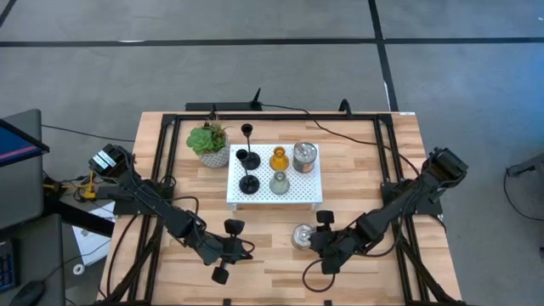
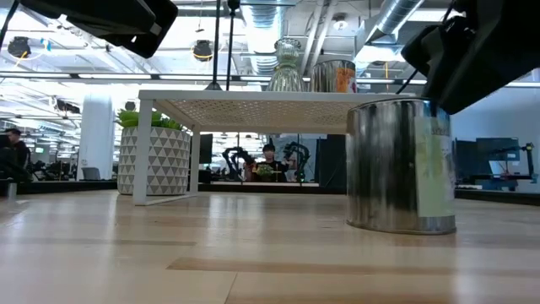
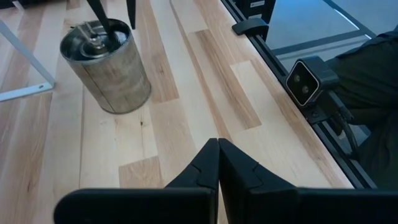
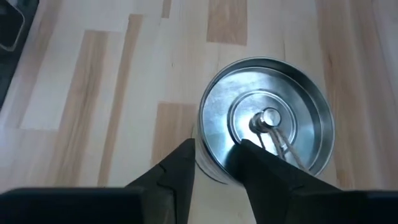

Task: Pick & Place candle stick holders
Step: Align the green scented candle with the orange scented candle on the shelf

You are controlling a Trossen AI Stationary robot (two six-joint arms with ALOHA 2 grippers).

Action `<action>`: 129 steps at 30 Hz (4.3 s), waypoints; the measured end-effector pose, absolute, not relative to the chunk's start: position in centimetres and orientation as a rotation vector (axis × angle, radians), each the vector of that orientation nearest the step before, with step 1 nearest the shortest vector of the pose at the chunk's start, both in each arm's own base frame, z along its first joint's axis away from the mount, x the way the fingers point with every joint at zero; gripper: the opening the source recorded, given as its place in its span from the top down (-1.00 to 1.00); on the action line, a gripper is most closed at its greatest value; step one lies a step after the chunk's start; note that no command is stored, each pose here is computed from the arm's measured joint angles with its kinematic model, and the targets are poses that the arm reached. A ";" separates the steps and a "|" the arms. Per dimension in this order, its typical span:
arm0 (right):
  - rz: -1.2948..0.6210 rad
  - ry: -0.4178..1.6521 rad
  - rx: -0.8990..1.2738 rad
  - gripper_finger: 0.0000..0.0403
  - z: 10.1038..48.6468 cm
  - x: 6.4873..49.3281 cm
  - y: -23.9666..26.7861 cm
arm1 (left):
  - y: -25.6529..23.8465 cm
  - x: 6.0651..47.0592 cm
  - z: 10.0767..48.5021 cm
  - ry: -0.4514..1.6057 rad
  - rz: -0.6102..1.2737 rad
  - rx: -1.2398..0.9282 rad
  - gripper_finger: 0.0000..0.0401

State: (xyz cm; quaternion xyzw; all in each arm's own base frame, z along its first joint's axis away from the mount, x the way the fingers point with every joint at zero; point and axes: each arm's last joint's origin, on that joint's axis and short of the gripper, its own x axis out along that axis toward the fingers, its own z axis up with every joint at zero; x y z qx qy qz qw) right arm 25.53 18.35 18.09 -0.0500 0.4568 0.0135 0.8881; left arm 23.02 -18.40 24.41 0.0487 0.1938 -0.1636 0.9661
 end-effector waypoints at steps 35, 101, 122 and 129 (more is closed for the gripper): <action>0.018 1.006 -0.077 1.00 19.2 26.0 18.4 | -18.4 23.0 24.5 0.384 -0.332 0.094 0.99; -0.144 1.118 -0.266 1.00 33.8 31.1 7.8 | -18.4 23.1 24.5 0.384 -0.332 0.093 0.99; -0.156 1.137 -0.235 0.97 33.8 31.1 7.0 | -18.4 23.1 24.5 0.387 -0.328 0.075 0.99; -0.150 1.143 -0.237 0.66 33.7 31.1 7.1 | -18.4 23.1 24.5 0.387 -0.328 0.075 0.99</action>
